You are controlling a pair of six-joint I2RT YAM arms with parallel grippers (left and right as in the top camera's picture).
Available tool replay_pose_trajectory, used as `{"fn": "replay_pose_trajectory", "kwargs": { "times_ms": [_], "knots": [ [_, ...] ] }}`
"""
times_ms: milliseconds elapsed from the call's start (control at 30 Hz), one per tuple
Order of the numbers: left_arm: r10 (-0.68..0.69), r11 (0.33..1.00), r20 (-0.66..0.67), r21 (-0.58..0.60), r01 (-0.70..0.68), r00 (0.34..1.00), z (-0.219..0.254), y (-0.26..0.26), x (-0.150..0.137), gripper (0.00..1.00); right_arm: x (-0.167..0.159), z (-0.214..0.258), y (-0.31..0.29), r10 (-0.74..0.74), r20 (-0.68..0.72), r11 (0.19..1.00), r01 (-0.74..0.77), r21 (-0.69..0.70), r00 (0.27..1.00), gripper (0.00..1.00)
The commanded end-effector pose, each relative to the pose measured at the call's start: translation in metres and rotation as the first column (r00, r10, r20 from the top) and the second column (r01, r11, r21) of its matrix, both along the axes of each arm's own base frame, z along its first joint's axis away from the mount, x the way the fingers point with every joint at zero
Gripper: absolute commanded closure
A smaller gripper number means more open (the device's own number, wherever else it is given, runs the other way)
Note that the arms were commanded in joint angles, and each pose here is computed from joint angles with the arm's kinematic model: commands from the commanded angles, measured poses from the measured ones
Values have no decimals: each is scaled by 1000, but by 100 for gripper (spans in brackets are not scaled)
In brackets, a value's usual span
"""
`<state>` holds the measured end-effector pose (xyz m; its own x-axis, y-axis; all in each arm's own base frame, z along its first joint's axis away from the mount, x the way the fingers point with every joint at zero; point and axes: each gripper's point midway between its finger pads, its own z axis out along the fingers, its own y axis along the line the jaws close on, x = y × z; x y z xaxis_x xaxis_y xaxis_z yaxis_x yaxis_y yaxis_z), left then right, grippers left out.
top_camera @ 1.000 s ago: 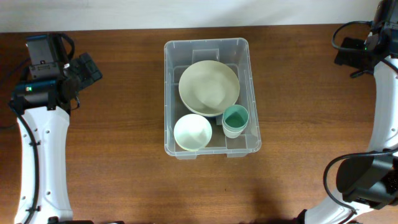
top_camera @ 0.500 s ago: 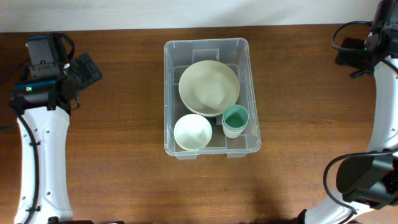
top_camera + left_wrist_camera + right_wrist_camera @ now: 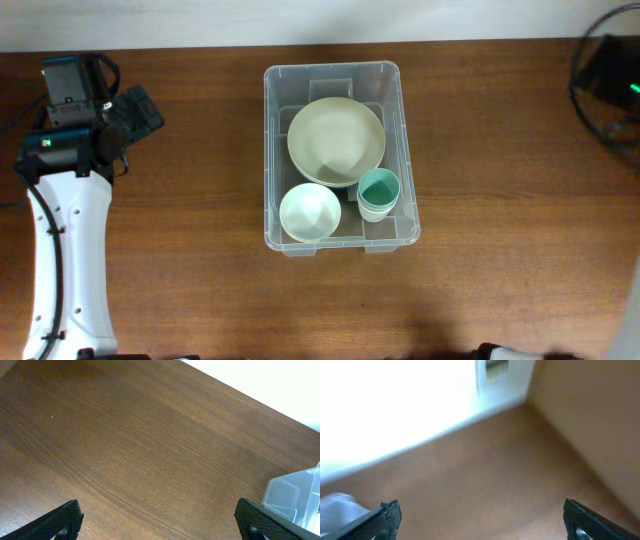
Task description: Pack container
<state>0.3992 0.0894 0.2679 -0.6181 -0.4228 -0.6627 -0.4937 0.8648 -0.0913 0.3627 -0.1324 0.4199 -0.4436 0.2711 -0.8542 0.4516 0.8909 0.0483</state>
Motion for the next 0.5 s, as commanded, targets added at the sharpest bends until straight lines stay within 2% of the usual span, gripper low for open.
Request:
{"fn": "replay_pose_trajectory", "kwargs": {
  "times_ms": [0, 100, 233, 333, 467],
  "knots": [
    [14, 1000, 40, -4, -14, 999, 14, 1, -1, 0, -57, 62, 26, 47, 186, 999, -43, -26, 981, 2],
    [14, 1000, 40, -4, -14, 999, 14, 1, -1, 0, -94, 75, 38, 52, 246, 998, -41, -48, 968, 1],
    [14, 1000, 40, -4, -14, 999, 14, 1, -1, 1, -134, 61, 50, 56, 289, 997, -39, -63, 956, 1],
    [14, 1000, 40, -4, -14, 999, 14, 1, -1, 1, -148, 38, 56, 66, 332, 996, -43, -78, 941, 1],
    [14, 1000, 40, -4, -14, 999, 14, 1, -1, 1, -145, -8, 64, 121, 411, 991, -86, -102, 904, 1]
  ]
}}
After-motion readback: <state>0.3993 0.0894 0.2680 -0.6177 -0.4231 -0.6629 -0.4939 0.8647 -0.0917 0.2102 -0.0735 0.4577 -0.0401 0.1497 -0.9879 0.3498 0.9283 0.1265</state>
